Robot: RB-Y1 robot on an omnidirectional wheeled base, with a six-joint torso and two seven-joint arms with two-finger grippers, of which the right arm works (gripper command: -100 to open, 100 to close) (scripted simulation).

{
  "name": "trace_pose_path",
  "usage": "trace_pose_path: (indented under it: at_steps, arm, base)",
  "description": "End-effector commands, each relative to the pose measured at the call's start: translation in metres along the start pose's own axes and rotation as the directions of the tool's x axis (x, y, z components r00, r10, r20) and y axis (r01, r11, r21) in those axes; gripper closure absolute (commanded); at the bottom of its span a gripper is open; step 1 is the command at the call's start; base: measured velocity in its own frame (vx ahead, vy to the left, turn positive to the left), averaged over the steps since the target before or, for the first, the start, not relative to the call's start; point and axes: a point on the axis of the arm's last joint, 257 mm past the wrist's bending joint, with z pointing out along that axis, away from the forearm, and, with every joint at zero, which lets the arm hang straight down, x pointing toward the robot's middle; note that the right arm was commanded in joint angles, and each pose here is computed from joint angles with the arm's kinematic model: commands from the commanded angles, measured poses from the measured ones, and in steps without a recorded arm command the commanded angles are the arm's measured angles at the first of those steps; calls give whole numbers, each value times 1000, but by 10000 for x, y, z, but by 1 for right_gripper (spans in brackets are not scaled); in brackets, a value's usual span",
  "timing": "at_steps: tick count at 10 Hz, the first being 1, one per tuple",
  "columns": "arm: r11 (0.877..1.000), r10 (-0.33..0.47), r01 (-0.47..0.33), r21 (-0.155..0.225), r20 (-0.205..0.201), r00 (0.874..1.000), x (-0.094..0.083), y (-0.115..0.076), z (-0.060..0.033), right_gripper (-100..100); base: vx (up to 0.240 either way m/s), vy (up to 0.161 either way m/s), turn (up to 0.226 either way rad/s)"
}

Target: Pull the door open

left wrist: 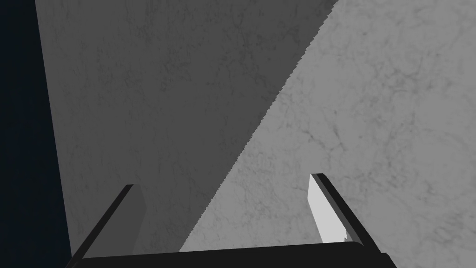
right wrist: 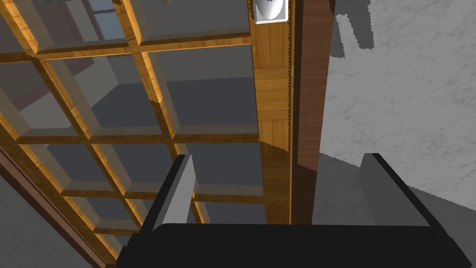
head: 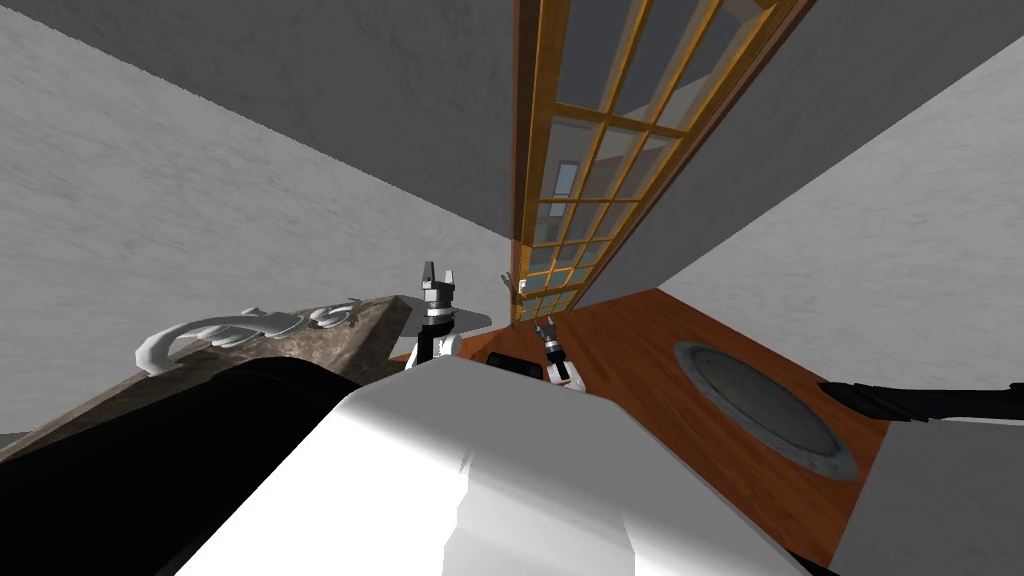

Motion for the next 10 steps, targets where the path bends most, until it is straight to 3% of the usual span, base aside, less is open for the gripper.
trace_pose_path:
  at_steps: [1,4,10]
  arm:
    - [1000,-15,15,-12,-10,1000,67,83,9,-100]
    - [998,-46,44,-46,-32,998,216,301,27,-100]
    - [994,-69,65,-84,-48,996,344,576,52,-100]
  base:
    - [141,1,4]
    - [172,0,13]
    - [166,8,6]
